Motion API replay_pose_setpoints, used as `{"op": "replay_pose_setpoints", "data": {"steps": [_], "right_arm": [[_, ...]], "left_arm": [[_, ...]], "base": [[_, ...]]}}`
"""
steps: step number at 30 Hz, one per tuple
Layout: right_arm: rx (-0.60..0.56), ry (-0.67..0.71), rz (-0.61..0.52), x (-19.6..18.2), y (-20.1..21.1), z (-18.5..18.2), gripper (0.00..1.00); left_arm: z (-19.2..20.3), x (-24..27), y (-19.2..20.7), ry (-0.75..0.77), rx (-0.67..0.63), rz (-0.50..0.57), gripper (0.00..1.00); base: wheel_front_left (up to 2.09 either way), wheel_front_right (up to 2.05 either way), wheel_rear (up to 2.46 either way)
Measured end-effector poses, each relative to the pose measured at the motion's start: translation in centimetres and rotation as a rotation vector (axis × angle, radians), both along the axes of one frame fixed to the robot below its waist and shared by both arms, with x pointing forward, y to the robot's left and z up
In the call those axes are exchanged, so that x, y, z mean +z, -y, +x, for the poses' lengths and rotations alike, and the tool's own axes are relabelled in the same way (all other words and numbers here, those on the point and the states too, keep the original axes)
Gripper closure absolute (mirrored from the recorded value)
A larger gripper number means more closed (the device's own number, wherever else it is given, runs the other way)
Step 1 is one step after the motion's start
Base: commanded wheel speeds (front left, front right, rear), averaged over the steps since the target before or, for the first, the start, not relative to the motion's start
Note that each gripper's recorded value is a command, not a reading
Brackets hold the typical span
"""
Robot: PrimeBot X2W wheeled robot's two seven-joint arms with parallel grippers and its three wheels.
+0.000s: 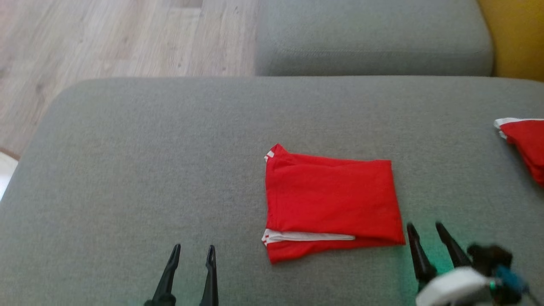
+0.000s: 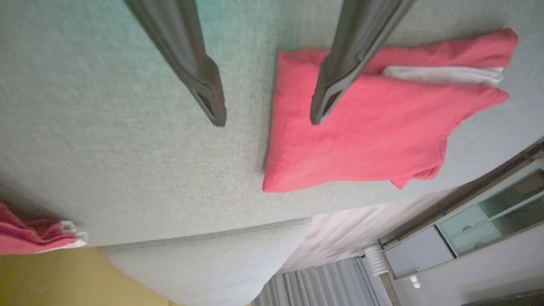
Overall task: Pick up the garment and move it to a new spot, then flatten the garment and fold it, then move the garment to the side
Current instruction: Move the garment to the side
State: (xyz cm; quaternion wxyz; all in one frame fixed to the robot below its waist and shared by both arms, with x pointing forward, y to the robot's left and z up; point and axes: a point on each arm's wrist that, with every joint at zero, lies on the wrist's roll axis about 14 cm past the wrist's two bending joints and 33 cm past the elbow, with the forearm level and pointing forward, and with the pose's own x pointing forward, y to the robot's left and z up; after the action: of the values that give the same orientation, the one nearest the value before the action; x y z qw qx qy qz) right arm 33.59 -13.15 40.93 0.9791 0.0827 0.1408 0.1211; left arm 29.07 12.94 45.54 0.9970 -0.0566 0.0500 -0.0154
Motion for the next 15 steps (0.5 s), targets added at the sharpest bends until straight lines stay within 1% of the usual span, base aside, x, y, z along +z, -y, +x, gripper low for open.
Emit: {"op": "replay_pose_setpoints", "data": {"steps": [8,12,13,14,15], "right_arm": [[0.021,-0.177,0.054,-1.8,-1.1,5.5,0.0],[0.058,-0.316,0.058,-4.1,-2.1,6.3,0.0],[0.069,-0.331,0.068,-4.2,-2.6,6.5,0.23],[0.078,-0.342,0.077,-4.3,-2.9,6.7,0.67],[0.085,-0.35,0.086,-4.3,-3.1,6.9,1.0]], "left_arm": [[2.3,0.5,0.2,0.01,0.0,-0.014,0.0],[2.9,0.1,0.3,-0.007,0.012,-0.026,0.0],[3.0,0.1,0.2,-0.011,0.015,-0.032,0.0],[3.1,0.1,0.2,-0.012,0.018,-0.034,0.0],[3.2,0.0,0.1,-0.013,0.02,-0.035,0.0]], "base": [[0.0,0.0,0.0],[0.0,0.0,0.0],[0.0,0.0,0.0],[0.0,0.0,0.0],[0.0,0.0,0.0]]}}
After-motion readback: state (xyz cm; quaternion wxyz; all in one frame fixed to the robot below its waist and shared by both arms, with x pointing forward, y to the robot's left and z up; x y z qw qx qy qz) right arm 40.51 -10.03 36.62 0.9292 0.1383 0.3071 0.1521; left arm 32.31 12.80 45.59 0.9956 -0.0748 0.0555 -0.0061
